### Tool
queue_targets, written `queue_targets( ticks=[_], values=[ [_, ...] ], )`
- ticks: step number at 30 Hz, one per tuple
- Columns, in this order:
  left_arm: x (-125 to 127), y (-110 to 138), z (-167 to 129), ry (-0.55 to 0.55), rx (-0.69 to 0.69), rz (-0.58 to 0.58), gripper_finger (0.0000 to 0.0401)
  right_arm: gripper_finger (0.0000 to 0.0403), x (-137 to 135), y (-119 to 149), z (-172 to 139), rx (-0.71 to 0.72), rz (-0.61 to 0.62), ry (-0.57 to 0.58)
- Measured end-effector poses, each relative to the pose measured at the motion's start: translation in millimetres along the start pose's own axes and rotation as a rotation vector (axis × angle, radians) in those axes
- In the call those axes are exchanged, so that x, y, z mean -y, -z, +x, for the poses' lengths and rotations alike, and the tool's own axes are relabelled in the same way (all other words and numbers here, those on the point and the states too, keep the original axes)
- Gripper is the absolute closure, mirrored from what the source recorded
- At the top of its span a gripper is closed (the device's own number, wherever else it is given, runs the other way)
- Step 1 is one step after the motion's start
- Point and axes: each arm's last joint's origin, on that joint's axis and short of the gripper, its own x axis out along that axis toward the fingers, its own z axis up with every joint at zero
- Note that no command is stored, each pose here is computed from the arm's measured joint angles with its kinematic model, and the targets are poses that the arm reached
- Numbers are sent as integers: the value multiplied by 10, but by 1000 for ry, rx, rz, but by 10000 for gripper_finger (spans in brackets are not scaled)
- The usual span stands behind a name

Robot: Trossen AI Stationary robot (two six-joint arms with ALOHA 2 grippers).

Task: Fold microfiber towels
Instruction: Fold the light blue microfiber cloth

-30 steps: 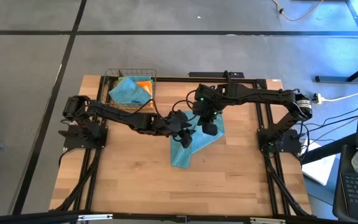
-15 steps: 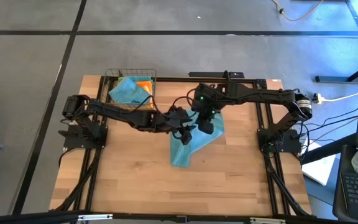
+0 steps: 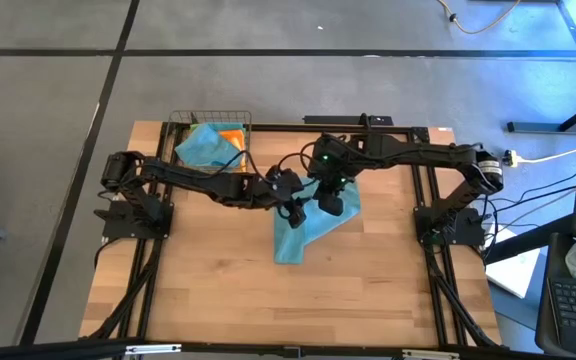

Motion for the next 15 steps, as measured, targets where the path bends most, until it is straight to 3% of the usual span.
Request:
queue_targets(
  ticks=[15],
  values=[
    [71, 30, -25, 32, -11, -14, 235, 397, -27, 81, -120, -40, 34, -3]
  ],
)
